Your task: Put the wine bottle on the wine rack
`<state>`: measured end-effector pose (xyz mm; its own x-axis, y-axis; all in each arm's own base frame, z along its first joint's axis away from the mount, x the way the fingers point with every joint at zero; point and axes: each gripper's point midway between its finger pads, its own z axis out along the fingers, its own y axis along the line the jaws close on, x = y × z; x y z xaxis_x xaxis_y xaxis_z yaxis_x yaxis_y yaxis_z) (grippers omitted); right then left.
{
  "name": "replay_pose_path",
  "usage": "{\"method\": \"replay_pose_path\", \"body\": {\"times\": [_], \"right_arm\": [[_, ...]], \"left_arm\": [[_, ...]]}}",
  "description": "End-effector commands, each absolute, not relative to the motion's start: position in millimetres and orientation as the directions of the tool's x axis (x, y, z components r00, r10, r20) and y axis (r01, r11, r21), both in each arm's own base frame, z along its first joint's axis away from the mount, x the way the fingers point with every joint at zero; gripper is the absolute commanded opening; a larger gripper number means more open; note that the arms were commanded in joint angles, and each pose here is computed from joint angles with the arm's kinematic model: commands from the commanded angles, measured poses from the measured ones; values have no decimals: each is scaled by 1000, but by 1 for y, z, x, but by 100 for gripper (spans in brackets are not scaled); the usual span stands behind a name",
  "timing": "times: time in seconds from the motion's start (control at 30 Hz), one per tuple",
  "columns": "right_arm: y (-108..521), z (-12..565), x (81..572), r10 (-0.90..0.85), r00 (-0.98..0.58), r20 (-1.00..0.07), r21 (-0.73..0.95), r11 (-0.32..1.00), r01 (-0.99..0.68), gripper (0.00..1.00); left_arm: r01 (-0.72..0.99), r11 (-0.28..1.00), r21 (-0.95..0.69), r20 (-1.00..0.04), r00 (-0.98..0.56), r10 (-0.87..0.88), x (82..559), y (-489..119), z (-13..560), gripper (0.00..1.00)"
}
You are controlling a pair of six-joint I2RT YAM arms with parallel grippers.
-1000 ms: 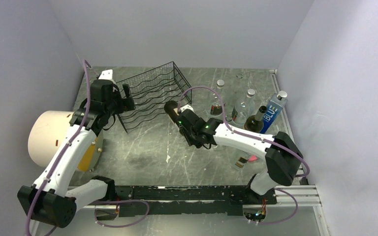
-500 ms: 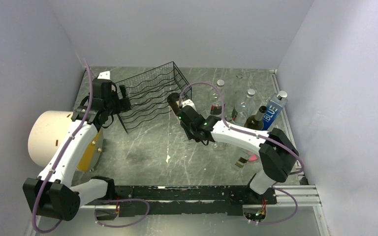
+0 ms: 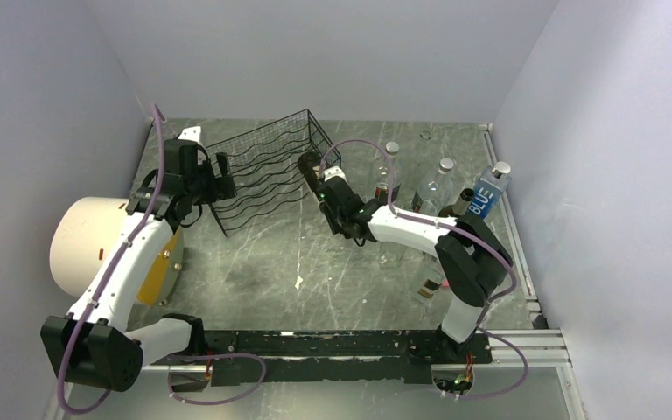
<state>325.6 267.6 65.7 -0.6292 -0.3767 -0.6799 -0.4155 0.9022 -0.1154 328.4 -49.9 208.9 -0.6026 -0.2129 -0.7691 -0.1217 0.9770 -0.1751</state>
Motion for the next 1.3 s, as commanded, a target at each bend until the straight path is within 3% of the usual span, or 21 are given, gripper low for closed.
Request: {"method": "replay_pose_path", "body": {"times": [0.0,0.73,0.97,1.27], "right_arm": [[299,120,378,-242,-480,-843,-41,919,-392,0],[313,98,447,-228,-454,-861,-40,922,-386,0],[308,89,452,-296,-461,-837,-109,915,-389,19],[311,89,448,-306,-466,-830,-99,904,-417,63]], "left_arm": [[-3,973,-230,-799,-570,-191,329,-66,241,92],[241,906,-347,-822,-544,-171,315,-109,284,93],[253,900,-354,-823,-542,-171,312,-111,288,93],[248,900,-358,-828,-530,-183,311,-110,294,95]]}}
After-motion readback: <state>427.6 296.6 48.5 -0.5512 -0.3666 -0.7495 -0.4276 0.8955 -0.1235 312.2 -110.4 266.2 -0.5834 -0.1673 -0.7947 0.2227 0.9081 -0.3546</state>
